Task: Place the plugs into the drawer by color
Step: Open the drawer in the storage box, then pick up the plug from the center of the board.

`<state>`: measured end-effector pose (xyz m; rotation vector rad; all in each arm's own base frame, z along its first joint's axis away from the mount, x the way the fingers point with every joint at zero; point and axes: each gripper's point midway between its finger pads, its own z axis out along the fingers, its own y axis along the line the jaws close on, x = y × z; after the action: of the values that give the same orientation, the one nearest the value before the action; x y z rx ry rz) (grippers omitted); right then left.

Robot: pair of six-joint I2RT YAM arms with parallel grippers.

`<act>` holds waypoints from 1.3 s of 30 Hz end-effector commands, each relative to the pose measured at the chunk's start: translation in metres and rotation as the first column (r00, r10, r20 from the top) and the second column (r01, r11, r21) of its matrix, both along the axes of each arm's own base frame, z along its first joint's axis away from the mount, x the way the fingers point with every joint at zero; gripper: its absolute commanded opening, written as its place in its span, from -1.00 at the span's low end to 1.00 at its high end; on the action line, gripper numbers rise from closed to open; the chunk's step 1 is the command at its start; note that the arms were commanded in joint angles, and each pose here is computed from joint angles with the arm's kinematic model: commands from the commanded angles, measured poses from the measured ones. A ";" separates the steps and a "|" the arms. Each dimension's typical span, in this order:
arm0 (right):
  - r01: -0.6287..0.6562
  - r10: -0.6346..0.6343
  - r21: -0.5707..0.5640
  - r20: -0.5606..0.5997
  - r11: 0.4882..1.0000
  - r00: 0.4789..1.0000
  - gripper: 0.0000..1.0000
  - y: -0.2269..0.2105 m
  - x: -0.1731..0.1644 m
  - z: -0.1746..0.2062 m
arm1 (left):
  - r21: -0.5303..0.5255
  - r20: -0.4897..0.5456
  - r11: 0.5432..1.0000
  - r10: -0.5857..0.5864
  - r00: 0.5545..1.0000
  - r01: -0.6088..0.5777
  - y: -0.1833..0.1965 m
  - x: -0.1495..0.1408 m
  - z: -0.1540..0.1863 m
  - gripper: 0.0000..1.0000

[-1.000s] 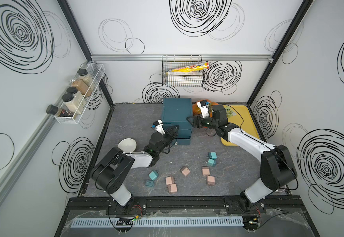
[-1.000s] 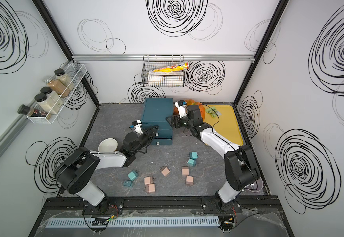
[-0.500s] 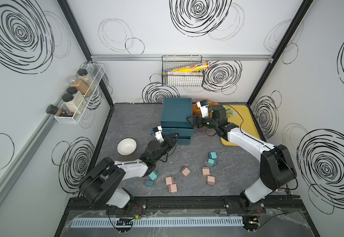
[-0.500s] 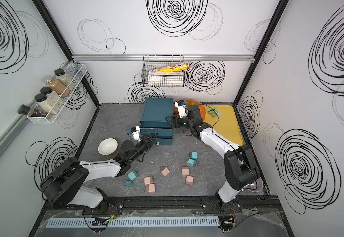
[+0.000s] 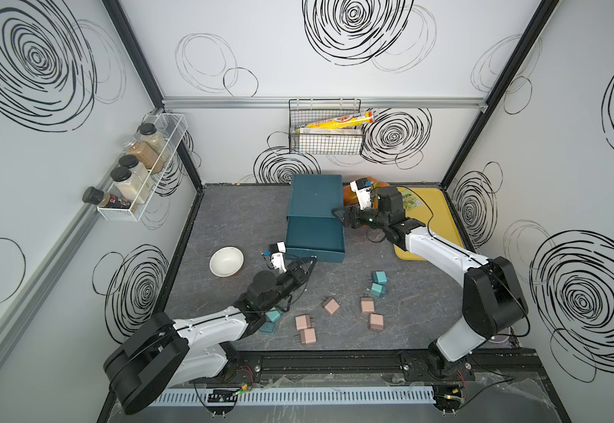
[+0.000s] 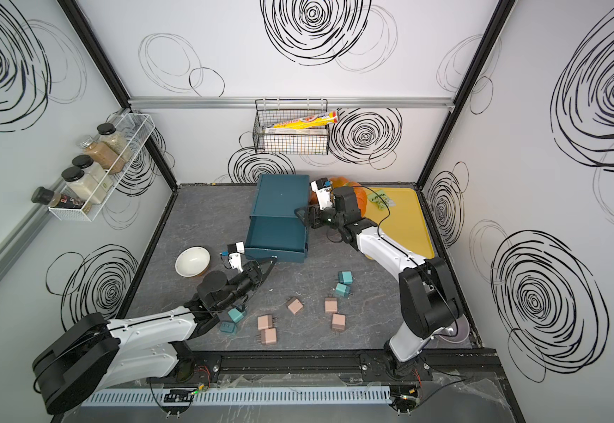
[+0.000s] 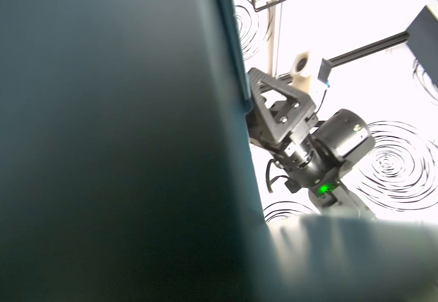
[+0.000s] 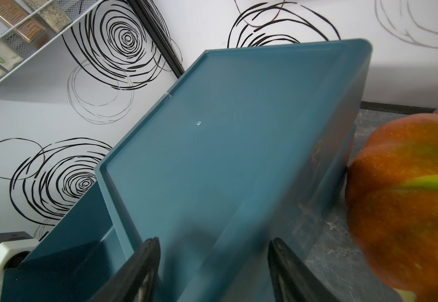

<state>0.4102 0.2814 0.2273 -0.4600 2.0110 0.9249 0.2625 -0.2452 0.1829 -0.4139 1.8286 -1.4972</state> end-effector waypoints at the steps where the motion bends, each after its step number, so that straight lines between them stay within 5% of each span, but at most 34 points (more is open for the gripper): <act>1: -0.027 0.012 -0.097 -0.151 0.995 0.988 0.39 -0.002 -0.013 -0.055 | 0.004 0.033 1.000 -0.023 0.999 0.023 -0.002 -0.004 0.000 -0.78; 8: -0.029 0.018 -0.082 -0.136 0.996 0.991 0.40 -0.002 -0.016 -0.046 | 0.004 0.053 0.999 -0.047 0.998 0.047 -0.004 -0.006 0.000 -0.01; 13: -0.043 0.040 -0.030 -0.095 0.999 0.995 0.51 0.003 -0.015 -0.016 | 0.077 0.057 0.997 -0.013 0.998 0.008 0.008 -0.008 0.001 0.89; 21: 0.002 -0.002 -0.032 -0.005 0.999 1.000 0.58 -0.013 -0.028 0.040 | 0.300 0.034 0.954 0.014 0.999 -0.024 0.050 -0.018 -0.011 0.98; 24: 0.046 -0.047 -0.066 -0.020 0.997 0.999 0.54 -0.031 -0.047 0.033 | 0.476 0.018 0.879 0.028 0.999 -0.033 0.066 -0.022 -0.021 0.98; 28: 0.219 -0.237 -0.188 -0.080 0.958 0.968 0.52 -0.082 -0.077 -0.007 | 0.585 -0.007 0.810 0.035 0.999 -0.024 0.079 -0.027 -0.042 0.97; 35: 0.327 -0.454 -0.395 -0.291 0.859 0.842 0.40 -0.145 -0.147 -0.103 | 0.561 0.063 0.828 -0.043 0.997 0.000 0.073 -0.037 -0.037 0.98; 39: 0.308 -0.475 -0.434 -0.357 0.847 0.804 0.41 -0.147 -0.173 -0.135 | 0.546 0.093 0.837 -0.104 0.990 0.037 0.063 -0.040 -0.033 0.98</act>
<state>0.2556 0.1427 0.1090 -0.0624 2.5147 0.4734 0.2231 -0.1742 0.1410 -0.0692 2.1329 -0.9197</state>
